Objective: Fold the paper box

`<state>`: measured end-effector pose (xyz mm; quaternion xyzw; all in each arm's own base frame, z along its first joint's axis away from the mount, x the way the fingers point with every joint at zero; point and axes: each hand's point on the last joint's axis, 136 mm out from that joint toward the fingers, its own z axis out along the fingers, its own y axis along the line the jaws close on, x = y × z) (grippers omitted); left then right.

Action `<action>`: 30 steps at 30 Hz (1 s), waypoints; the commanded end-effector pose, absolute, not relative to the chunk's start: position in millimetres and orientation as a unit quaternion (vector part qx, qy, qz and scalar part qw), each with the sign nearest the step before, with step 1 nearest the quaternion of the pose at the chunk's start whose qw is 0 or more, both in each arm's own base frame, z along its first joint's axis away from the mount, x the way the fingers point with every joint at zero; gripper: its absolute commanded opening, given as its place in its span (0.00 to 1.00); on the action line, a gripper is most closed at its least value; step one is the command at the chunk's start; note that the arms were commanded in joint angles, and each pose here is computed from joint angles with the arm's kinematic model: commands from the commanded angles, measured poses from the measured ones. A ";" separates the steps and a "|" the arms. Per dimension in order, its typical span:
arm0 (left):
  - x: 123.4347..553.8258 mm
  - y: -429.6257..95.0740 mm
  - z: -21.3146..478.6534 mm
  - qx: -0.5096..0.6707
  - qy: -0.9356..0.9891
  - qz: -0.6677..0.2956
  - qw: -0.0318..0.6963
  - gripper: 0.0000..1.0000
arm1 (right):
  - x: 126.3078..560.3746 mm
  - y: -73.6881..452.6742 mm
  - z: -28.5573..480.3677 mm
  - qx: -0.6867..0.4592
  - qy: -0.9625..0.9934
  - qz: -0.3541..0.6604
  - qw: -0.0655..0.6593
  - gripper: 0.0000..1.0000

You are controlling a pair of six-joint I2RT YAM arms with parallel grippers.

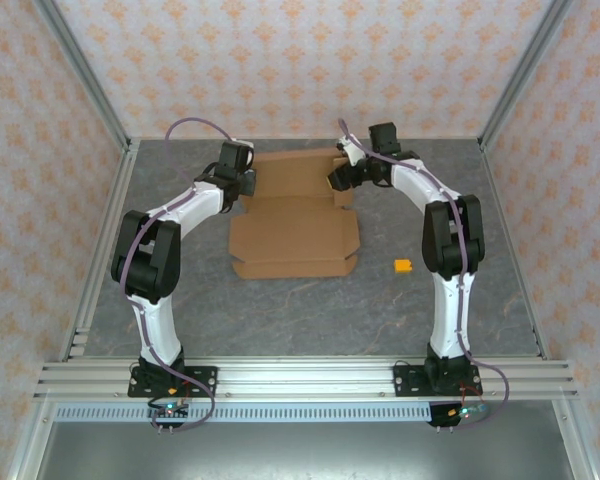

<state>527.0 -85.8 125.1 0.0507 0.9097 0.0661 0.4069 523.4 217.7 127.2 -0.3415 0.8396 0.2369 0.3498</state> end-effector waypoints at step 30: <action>523.0 -88.1 119.9 0.067 0.916 0.079 0.388 0.00 | 511.3 224.4 151.2 -0.278 0.851 0.277 0.347 0.99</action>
